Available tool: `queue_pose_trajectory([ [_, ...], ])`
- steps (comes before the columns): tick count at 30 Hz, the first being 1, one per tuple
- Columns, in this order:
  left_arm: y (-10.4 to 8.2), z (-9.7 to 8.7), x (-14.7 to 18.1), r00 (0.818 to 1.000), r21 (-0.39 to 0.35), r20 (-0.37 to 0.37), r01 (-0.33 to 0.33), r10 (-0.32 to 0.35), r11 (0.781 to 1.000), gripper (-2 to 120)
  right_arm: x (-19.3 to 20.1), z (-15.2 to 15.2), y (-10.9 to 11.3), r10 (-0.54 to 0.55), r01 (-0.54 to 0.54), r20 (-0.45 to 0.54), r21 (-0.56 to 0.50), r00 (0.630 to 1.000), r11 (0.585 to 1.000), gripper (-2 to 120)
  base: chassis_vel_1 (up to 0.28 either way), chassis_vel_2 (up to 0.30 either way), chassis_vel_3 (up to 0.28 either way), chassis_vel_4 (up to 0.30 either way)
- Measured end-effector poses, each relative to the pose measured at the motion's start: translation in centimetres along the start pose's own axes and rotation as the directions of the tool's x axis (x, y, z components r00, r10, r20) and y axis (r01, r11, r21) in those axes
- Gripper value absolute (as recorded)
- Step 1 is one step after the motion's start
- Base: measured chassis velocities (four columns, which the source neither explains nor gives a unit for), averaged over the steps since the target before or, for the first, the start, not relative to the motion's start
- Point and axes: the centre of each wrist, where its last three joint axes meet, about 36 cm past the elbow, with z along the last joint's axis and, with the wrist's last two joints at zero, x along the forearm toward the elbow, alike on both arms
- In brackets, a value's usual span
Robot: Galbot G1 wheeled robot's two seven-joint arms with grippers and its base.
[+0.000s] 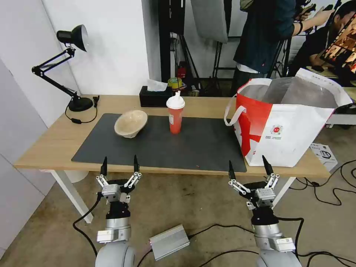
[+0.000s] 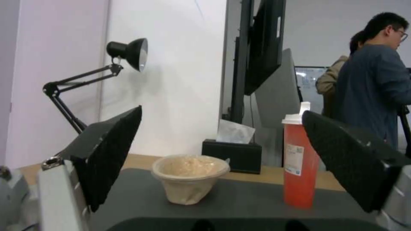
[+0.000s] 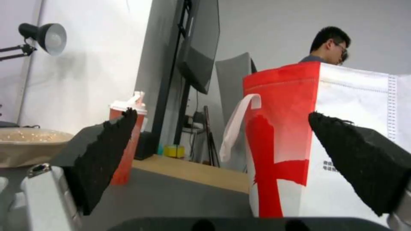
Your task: Pick up the trash from the table and place it into the takeout bag.
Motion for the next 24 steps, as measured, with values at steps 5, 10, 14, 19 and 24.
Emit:
queue_pose_trajectory([
  [5,0.0,0.0,0.0,1.0,0.001,0.001,0.0,0.0,1.0,100,0.0,0.0,0.2,-0.006,0.006,-0.001,-0.005,1.0,1.0,100,0.0,0.0,0.0,0.0],
  [10,0.0,0.0,0.0,1.0,0.0,0.0,0.002,-0.002,1.0,100,0.0,0.0,0.4,-0.011,0.011,-0.003,-0.007,1.0,1.0,100,0.0,0.0,0.0,0.0],
  [14,0.0,-0.1,0.0,1.0,0.001,0.0,0.002,-0.002,1.0,100,0.0,0.0,0.4,-0.013,0.013,-0.005,-0.007,1.0,1.0,100,0.0,0.0,0.0,0.0],
  [19,0.0,-0.1,0.0,1.0,0.002,0.001,0.002,-0.002,1.0,100,-0.1,0.0,0.7,-0.024,0.024,-0.009,-0.011,1.0,1.0,100,0.0,0.0,0.0,0.0],
  [24,0.0,-0.2,0.1,1.0,0.002,0.0,0.002,-0.002,1.0,100,-0.8,-0.5,1.1,-0.049,0.049,-0.015,-0.019,0.999,0.999,100,0.0,0.0,0.0,0.0],
])
